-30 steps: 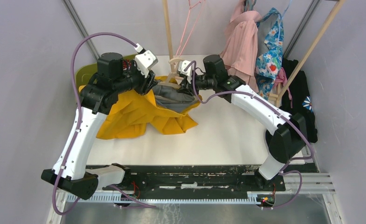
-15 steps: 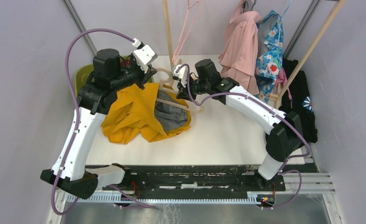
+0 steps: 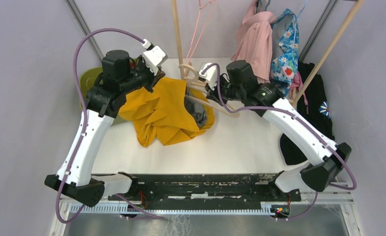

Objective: Remove the skirt from the hanger

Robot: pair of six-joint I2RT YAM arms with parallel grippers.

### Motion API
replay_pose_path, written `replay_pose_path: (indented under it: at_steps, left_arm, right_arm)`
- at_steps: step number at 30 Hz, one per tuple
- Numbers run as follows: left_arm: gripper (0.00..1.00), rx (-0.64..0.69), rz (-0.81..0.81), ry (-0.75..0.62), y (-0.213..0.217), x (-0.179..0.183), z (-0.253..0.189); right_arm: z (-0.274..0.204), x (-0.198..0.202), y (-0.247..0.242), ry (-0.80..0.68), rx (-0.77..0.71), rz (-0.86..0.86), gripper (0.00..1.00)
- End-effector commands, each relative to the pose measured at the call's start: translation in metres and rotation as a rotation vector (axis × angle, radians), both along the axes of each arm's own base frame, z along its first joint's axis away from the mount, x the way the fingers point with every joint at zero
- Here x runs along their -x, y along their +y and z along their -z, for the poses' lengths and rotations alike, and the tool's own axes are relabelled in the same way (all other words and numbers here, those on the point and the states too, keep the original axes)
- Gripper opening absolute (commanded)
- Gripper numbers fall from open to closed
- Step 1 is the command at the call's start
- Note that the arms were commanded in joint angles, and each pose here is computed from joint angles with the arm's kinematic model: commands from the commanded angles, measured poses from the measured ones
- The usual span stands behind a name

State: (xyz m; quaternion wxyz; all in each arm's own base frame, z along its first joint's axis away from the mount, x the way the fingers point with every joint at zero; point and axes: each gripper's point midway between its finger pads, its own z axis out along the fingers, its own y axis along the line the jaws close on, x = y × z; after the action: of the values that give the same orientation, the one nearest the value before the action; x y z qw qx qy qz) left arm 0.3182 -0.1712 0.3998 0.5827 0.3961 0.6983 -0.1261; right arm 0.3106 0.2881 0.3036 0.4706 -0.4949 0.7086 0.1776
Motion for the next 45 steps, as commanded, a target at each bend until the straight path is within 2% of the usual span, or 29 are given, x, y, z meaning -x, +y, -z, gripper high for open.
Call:
replay_pose_path:
  at_steps: [1, 5, 6, 8, 10, 12, 14, 21, 28, 37, 42, 45]
  left_arm:
    - [0.03, 0.005, -0.015, -0.054, 0.0, -0.009, -0.016]
    - [0.05, 0.02, -0.003, -0.034, -0.003, -0.008, -0.004]
    - [0.12, 0.011, -0.003, -0.026, -0.003, -0.009, 0.002]
    - [0.35, -0.025, 0.03, -0.029, -0.005, -0.008, 0.012]
    - [0.46, -0.052, 0.072, -0.028, -0.008, -0.005, 0.019]
    - [0.51, -0.069, 0.121, -0.009, -0.013, -0.001, 0.025]
    - [0.53, -0.082, 0.146, 0.011, -0.015, 0.001, 0.035]
    - [0.53, -0.162, 0.074, 0.035, 0.001, -0.008, 0.075]
    - [0.53, -0.186, 0.024, 0.043, 0.008, -0.02, 0.094]
    - [0.58, -0.179, -0.117, -0.13, 0.031, -0.042, 0.052]
    - [0.63, -0.163, -0.175, -0.169, 0.051, -0.048, 0.036]
    - [0.68, -0.141, -0.147, -0.173, 0.052, -0.048, 0.033]
  right_arm:
    - [-0.034, 0.008, -0.029, -0.099, -0.057, 0.099, 0.01]
    - [-0.058, 0.014, -0.037, -0.151, -0.089, 0.114, 0.01]
    - [-0.063, 0.014, -0.037, -0.159, -0.099, 0.113, 0.01]
    - [-0.075, 0.015, -0.035, -0.173, -0.131, 0.109, 0.01]
    - [-0.082, 0.014, -0.033, -0.181, -0.147, 0.104, 0.01]
    - [-0.086, 0.015, -0.032, -0.182, -0.15, 0.096, 0.01]
    - [-0.092, 0.016, -0.032, -0.192, -0.156, 0.093, 0.01]
    - [-0.107, 0.024, -0.041, -0.223, -0.153, 0.089, 0.01]
    - [-0.113, 0.028, -0.045, -0.239, -0.151, 0.085, 0.01]
    - [-0.117, 0.028, -0.046, -0.246, -0.145, 0.08, 0.01]
    - [-0.117, 0.028, -0.045, -0.251, -0.136, 0.075, 0.01]
    - [-0.119, 0.028, -0.046, -0.256, -0.136, 0.073, 0.01]
